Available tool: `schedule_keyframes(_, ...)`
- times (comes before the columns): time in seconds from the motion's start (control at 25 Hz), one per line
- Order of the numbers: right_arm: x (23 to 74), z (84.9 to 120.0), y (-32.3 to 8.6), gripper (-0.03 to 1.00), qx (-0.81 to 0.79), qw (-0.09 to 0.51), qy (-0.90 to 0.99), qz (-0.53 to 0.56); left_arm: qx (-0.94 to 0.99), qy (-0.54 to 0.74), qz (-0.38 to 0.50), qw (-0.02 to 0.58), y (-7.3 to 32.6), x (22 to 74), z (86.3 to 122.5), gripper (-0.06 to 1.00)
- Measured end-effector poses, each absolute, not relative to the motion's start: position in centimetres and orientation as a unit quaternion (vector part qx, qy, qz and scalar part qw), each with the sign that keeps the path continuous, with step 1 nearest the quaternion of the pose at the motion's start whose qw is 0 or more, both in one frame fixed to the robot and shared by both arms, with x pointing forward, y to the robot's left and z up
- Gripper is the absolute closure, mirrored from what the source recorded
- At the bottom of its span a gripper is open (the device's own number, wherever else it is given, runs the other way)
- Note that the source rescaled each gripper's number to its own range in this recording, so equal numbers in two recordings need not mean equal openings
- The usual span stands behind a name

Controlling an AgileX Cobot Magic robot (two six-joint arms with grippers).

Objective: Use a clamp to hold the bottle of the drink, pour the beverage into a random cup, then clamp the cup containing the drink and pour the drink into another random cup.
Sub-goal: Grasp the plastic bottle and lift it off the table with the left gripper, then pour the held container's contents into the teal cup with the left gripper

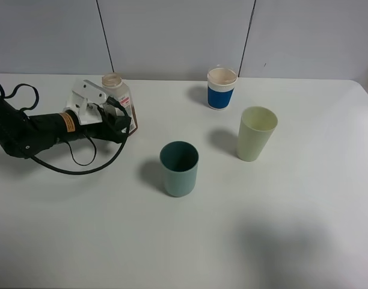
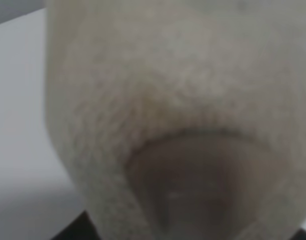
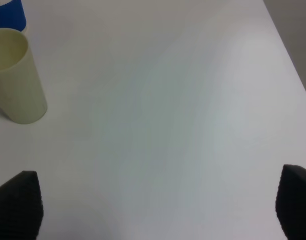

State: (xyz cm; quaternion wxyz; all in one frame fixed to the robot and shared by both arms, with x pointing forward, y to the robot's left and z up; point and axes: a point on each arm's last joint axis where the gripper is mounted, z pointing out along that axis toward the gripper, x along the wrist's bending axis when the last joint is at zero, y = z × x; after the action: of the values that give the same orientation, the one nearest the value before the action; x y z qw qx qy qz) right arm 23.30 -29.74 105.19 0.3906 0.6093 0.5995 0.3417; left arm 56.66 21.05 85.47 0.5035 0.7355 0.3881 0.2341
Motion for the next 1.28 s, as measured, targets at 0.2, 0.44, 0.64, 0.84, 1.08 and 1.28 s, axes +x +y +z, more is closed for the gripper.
schedule_keyframes(0.2, 23.3, 105.2, -29.7, 0.21, 0.609, 0.391, 0.600, 0.342, 0.710, 0.452, 0.291, 0.456, 22.6, 55.0, 86.1, 0.88)
schedule_keyframes(0.44, 23.3, 105.2, -29.7, 0.21, 0.609, 0.391, 0.600, 0.342, 0.688, 0.493, 0.397, 0.356, 23.9, 51.7, 87.6, 0.88)
schedule_keyframes(0.64, 23.3, 105.2, -29.7, 0.21, 0.609, 0.391, 0.600, 0.342, 0.679, 0.498, 0.437, 0.317, 23.9, 50.6, 88.9, 0.88)
schedule_keyframes(0.84, 23.3, 105.2, -29.7, 0.21, 0.609, 0.391, 0.600, 0.342, 0.691, 0.469, 0.483, 0.262, 22.9, 49.6, 90.3, 0.88)
schedule_keyframes(1.08, 23.3, 105.2, -29.7, 0.21, 0.609, 0.391, 0.600, 0.342, 0.733, 0.409, 0.510, 0.187, 21.0, 47.9, 91.2, 0.88)
schedule_keyframes(1.28, 23.3, 105.2, -29.7, 0.21, 0.609, 0.391, 0.600, 0.342, 0.772, 0.330, 0.526, 0.138, 18.7, 46.0, 91.7, 0.88)
